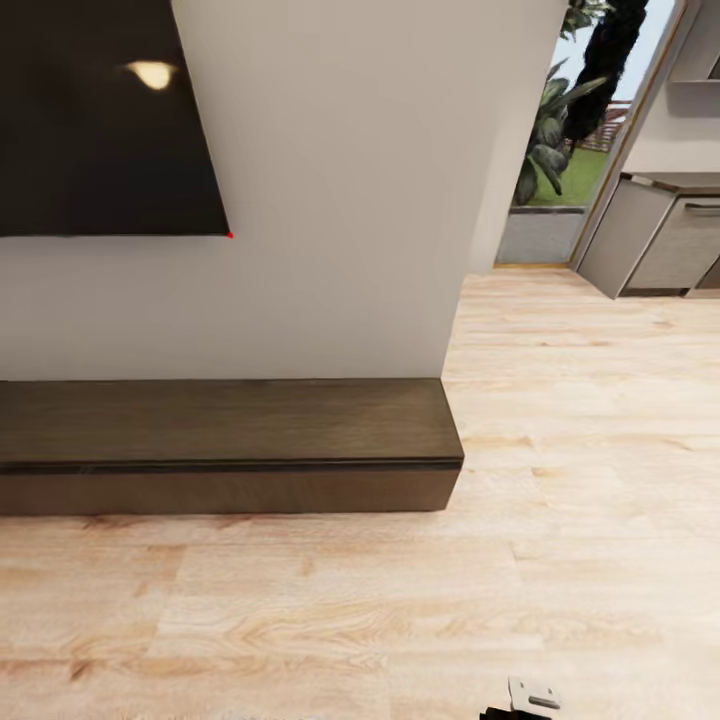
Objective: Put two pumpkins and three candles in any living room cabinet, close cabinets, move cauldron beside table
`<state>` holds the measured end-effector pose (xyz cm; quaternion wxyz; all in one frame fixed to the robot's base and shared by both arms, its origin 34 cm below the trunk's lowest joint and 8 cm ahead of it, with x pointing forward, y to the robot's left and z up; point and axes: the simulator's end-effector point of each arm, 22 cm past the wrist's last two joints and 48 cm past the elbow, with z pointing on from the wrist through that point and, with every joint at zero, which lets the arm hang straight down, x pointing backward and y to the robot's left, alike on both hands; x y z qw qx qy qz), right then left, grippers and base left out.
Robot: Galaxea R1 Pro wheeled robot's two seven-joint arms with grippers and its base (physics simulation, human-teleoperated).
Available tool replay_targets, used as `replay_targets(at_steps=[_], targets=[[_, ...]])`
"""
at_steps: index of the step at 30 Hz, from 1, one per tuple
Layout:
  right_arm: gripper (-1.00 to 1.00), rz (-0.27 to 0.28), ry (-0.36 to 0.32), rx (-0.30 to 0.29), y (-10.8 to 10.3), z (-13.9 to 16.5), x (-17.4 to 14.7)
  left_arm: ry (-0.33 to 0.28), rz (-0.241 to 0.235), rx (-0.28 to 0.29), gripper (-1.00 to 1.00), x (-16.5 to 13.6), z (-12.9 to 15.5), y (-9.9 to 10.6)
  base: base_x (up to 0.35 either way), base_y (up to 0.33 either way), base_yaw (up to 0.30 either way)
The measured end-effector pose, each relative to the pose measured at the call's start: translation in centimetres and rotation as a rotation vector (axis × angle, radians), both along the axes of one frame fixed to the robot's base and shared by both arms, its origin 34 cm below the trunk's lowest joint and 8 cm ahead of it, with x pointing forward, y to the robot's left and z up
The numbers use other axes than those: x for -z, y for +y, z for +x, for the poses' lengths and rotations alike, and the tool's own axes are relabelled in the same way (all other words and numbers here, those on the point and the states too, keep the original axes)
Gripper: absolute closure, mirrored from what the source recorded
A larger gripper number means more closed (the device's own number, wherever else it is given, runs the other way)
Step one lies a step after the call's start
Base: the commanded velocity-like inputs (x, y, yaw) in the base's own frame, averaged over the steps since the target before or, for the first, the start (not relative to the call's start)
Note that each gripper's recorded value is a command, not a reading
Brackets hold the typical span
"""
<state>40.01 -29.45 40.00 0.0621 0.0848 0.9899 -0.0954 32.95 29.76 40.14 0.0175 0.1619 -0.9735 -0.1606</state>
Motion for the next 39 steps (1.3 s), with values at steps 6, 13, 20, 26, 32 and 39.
replay_targets(at_steps=[6,13,20,26,32,39], targets=[[-1.0,0.002,0.009,0.003,0.0,-0.3,-0.9,-0.014,-0.057,-0.004,-1.0,-0.5,-0.7,1.2,0.0,0.0,0.087],[-1.0,-0.002,0.01,0.012,-0.1,-0.7,-2.1,-0.028,-0.051,-0.004,-1.0,-1.6,-1.1,2.2,0.0,0.0,0.006],[-1.0,-0.015,0.009,0.006,-0.5,-3.9,-2.9,-0.032,-0.051,-0.002,-1.0,-2.8,-1.1,2.1,0.0,0.0,0.0],[-1.0,-0.022,-0.019,0.012,-0.6,-4.6,-3.2,-0.034,-0.051,-0.002,-1.0,-3.1,-1.0,2.1,0.0,0.0,0.0],[-1.0,-0.023,-0.03,0.012,-0.5,-4.2,-3.4,-0.042,-0.052,-0.002,-1.0,-3.3,-0.7,1.9,0.0,0.0,0.0],[-1.0,-0.023,-0.043,0.01,-0.5,-3.8,-3.6,-0.055,-0.054,-0.001,-1.0,-3.5,-0.2,1.8,0.0,0.0,0.0]])
